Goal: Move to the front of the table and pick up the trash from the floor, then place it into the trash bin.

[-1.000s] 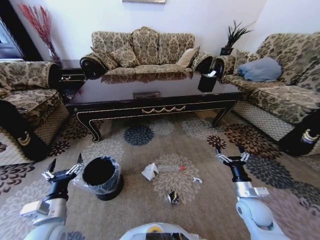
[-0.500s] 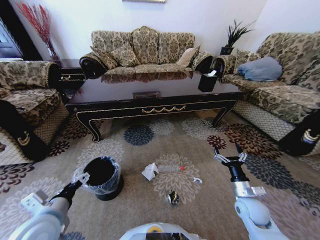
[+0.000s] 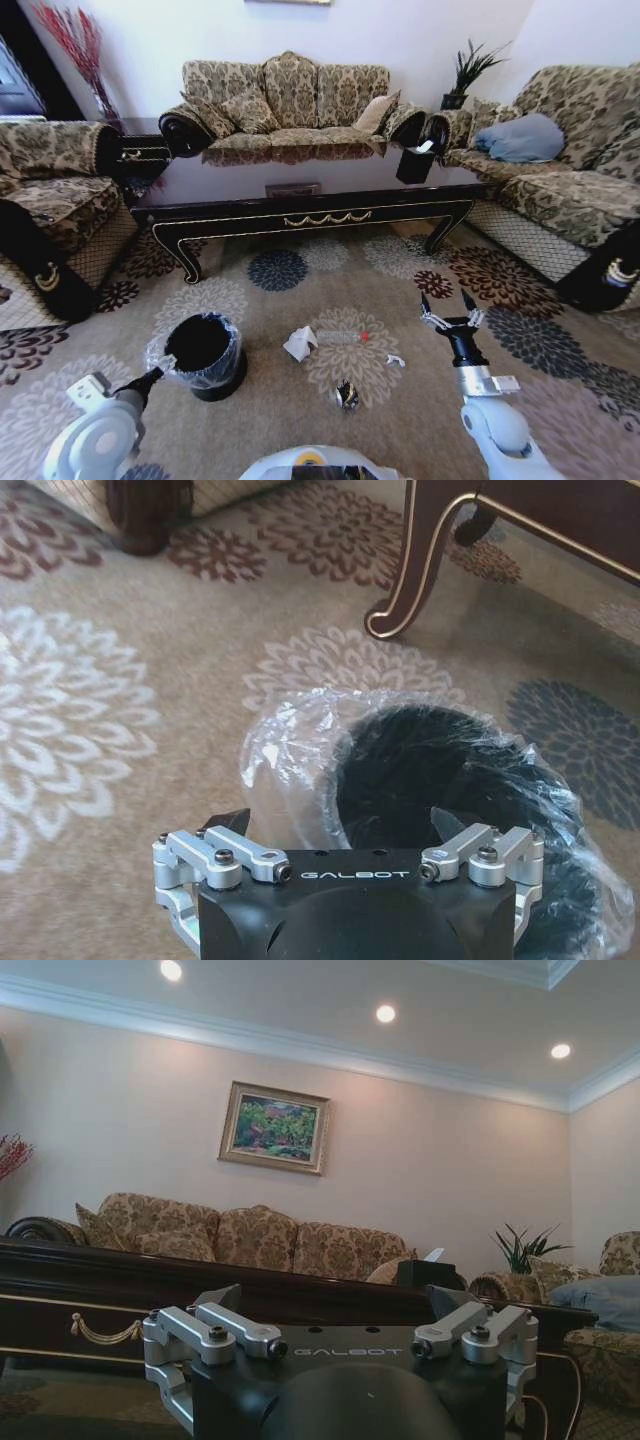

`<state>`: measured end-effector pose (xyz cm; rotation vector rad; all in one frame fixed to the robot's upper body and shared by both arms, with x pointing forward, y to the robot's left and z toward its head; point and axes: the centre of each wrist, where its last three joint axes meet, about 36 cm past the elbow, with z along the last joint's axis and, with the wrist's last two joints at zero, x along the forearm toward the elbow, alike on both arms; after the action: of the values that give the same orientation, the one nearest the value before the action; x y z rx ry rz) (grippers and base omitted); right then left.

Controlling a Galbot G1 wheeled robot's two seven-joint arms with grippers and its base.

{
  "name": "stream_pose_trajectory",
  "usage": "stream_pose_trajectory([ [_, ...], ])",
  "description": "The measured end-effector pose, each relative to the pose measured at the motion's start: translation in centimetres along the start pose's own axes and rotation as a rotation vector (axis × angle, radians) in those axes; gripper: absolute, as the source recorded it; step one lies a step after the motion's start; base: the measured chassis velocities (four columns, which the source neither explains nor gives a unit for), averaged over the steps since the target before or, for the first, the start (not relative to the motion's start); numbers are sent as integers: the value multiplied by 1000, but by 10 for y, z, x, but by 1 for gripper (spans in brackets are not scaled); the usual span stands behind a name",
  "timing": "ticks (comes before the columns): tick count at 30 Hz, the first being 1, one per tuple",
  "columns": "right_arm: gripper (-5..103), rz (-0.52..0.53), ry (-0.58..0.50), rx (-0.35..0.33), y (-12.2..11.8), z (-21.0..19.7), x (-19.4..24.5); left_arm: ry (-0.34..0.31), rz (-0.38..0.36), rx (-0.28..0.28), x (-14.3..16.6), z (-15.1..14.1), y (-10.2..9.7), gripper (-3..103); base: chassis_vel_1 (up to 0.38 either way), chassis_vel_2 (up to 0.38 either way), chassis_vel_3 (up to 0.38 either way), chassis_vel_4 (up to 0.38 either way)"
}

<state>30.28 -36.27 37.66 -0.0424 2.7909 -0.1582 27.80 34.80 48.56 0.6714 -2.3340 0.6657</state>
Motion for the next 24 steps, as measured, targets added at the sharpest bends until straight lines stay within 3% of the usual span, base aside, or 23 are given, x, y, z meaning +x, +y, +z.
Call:
stream_pose_trajectory([
  [5, 100, 4, 10, -1, 0, 1, 3, 46, 11, 40, -26, 0, 3, 100, 0, 0, 0, 0],
  [18, 100, 15, 23, -1, 2, 3, 9, 103, -15, 71, -65, 11, 10, 103, 0, 0, 0, 0],
  [22, 100, 15, 24, 1, 2, 3, 10, 107, -17, 72, -69, 12, 11, 100, 0, 0, 0, 0],
  [23, 100, 15, 24, 1, 3, 4, 10, 106, -19, 71, -71, 13, 11, 92, 0, 0, 0, 0],
  [24, 100, 16, 25, 1, 3, 4, 10, 104, -20, 70, -72, 13, 11, 92, 0, 0, 0, 0],
])
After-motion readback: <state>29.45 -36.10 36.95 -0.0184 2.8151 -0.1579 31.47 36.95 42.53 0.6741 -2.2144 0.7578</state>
